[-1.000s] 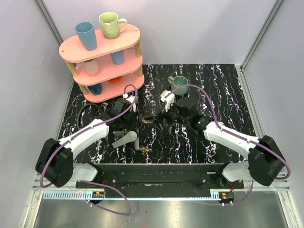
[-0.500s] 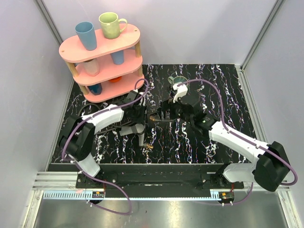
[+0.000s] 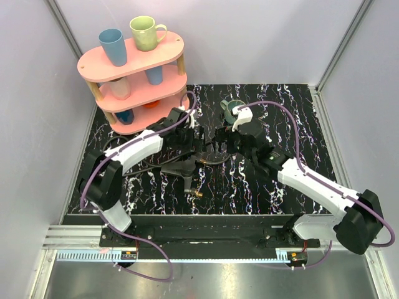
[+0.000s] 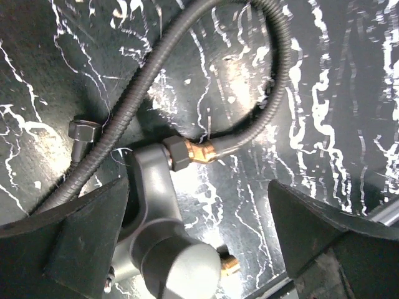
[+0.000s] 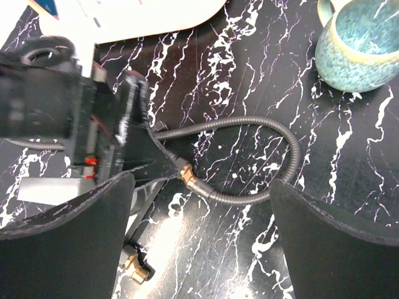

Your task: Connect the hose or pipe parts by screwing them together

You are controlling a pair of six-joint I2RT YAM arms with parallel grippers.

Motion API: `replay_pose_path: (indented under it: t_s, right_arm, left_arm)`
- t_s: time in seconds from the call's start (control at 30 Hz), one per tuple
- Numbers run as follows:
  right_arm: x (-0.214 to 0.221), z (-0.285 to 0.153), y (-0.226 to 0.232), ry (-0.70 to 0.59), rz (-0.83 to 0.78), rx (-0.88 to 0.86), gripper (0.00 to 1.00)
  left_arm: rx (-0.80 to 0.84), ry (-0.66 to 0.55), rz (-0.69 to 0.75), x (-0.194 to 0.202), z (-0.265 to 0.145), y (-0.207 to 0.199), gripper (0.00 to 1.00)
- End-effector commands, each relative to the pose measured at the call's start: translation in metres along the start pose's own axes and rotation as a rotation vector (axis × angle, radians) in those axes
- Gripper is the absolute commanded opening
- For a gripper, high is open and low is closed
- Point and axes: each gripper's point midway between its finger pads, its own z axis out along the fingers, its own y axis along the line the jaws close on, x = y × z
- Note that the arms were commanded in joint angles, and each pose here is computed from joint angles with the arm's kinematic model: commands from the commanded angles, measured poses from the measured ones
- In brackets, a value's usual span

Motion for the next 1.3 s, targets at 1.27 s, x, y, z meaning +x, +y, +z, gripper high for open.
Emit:
replay_pose_path:
  t_s: [1.27]
  right_arm:
    - [-0.057,-0.12,-0.033,-0.295,0.234,0.065,1.0]
  left_arm:
    - [0.09,-0.962,0.071,0.017,-0.311,-0.004,0.99]
